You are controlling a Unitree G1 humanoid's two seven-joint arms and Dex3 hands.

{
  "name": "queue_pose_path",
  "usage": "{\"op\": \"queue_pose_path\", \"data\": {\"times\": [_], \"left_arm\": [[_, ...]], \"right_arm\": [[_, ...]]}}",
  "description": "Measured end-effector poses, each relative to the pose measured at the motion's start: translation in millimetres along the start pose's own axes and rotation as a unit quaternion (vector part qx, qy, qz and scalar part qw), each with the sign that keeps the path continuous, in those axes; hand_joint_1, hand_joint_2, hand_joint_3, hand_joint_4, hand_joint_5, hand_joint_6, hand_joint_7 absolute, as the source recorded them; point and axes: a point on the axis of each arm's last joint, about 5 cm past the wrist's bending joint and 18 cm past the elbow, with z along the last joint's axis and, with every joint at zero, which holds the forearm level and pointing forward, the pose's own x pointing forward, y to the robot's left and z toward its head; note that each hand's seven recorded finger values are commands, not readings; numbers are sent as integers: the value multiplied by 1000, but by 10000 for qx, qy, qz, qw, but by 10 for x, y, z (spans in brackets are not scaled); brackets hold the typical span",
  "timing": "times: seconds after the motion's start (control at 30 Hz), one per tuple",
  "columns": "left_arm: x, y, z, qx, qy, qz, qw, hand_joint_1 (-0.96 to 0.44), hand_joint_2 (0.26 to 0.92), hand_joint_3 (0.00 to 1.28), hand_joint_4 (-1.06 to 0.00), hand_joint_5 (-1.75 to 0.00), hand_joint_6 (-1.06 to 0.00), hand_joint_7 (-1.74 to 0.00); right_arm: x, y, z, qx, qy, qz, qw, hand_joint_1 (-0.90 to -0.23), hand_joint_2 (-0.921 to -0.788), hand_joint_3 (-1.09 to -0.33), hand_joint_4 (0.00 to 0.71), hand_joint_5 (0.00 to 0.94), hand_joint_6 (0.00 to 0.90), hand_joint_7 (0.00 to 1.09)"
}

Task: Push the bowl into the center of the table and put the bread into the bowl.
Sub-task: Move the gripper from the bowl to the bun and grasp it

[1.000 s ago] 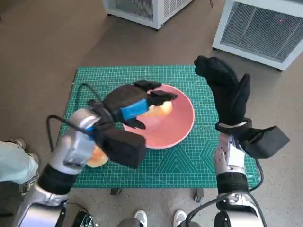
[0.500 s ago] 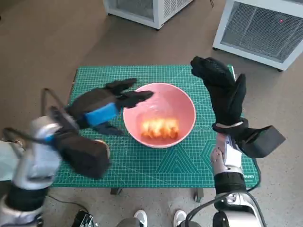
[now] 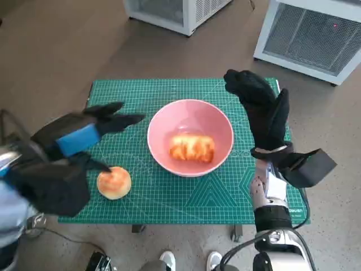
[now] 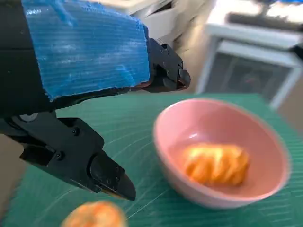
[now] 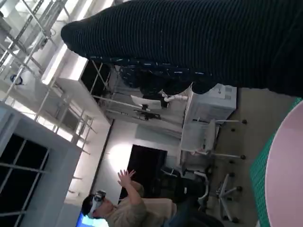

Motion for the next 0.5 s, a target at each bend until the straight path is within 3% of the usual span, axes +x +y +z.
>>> {"op": "queue_pose_path", "data": {"times": [0.5], "left_arm": [[-92,-115,-106,-23,274,-492,9984,-83,725,1,-82,-1,-276,0]], "right_arm": [[16,-3,-8,9,38,62,10000,-672,-921,-733,277,0,144,462]]}}
